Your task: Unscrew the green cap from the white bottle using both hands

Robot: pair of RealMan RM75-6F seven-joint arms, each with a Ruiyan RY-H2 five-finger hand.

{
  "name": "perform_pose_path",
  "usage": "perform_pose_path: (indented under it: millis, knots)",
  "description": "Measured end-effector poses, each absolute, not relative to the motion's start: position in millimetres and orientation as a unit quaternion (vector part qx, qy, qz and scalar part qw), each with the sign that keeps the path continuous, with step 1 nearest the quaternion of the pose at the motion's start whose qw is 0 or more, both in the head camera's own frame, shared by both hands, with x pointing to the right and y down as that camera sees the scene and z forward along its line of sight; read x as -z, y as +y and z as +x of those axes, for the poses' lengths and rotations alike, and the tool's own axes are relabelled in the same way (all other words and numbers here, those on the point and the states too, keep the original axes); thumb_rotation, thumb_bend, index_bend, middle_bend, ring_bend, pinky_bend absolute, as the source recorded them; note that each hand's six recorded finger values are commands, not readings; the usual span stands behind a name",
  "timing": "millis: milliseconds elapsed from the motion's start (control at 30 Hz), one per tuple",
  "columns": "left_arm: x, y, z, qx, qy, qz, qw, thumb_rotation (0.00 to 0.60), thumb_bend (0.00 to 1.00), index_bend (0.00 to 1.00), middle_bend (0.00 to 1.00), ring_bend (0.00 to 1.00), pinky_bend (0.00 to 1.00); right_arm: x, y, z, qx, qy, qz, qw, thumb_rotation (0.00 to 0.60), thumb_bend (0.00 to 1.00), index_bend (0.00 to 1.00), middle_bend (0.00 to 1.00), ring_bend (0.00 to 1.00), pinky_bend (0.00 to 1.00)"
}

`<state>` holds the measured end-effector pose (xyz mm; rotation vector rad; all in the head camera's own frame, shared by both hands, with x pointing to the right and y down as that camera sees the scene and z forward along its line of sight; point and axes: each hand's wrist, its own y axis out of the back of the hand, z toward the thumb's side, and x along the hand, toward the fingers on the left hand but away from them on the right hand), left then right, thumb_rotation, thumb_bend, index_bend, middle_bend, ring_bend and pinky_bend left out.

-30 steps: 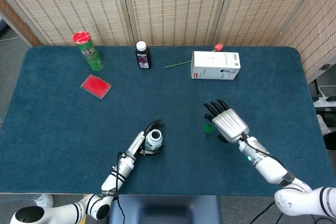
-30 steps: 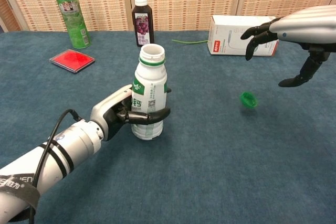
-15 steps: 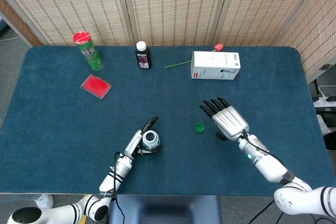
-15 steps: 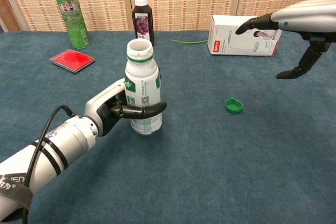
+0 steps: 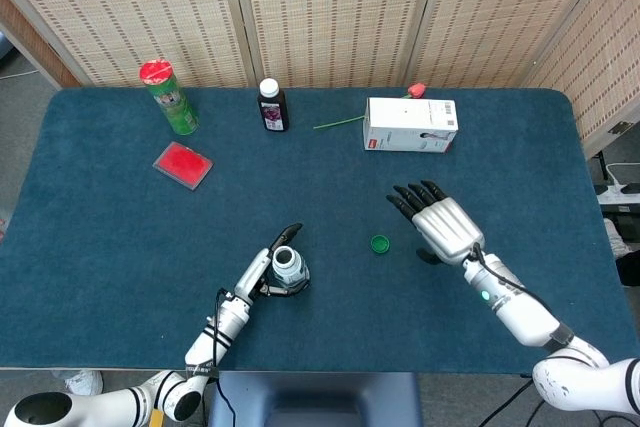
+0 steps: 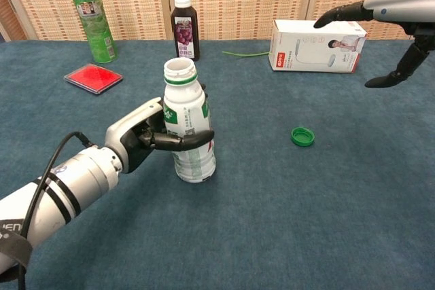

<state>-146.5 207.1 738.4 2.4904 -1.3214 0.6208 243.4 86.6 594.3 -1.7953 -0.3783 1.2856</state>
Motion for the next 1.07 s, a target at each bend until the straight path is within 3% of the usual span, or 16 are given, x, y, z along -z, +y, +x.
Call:
perform_pose_path:
  millis: [633, 700, 900, 1067]
  knots:
    - [-682, 209, -193, -0.206, -0.446, 0.871, 0.012, 0.6, 0.27, 0.0, 0.0, 0.0, 0.0, -585, 94, 259, -0.523, -0.161, -0.715, 0.434, 0.6, 0.18, 0.0, 0.0, 0.0, 0.0]
    - [-679, 208, -209, -0.229, -0.44, 0.868, -0.023, 0.6, 0.27, 0.0, 0.0, 0.0, 0.0, -582, 101, 274, -0.535, -0.171, -0.706, 0.431, 0.6, 0.18, 0.0, 0.0, 0.0, 0.0]
    - [-663, 215, -309, -0.383, -0.401, 0.802, -0.219, 0.6, 0.3, 0.0, 0.0, 0.0, 0.0, -571, 144, 336, -0.569, -0.245, -0.66, 0.424, 0.6, 0.18, 0.0, 0.0, 0.0, 0.0]
    - [-626, 250, -403, -0.5, -0.393, 0.688, -0.35, 0.6, 0.31, 0.0, 0.0, 0.0, 0.0, -576, 195, 391, -0.609, -0.311, -0.598, 0.417, 0.6, 0.18, 0.0, 0.0, 0.0, 0.0]
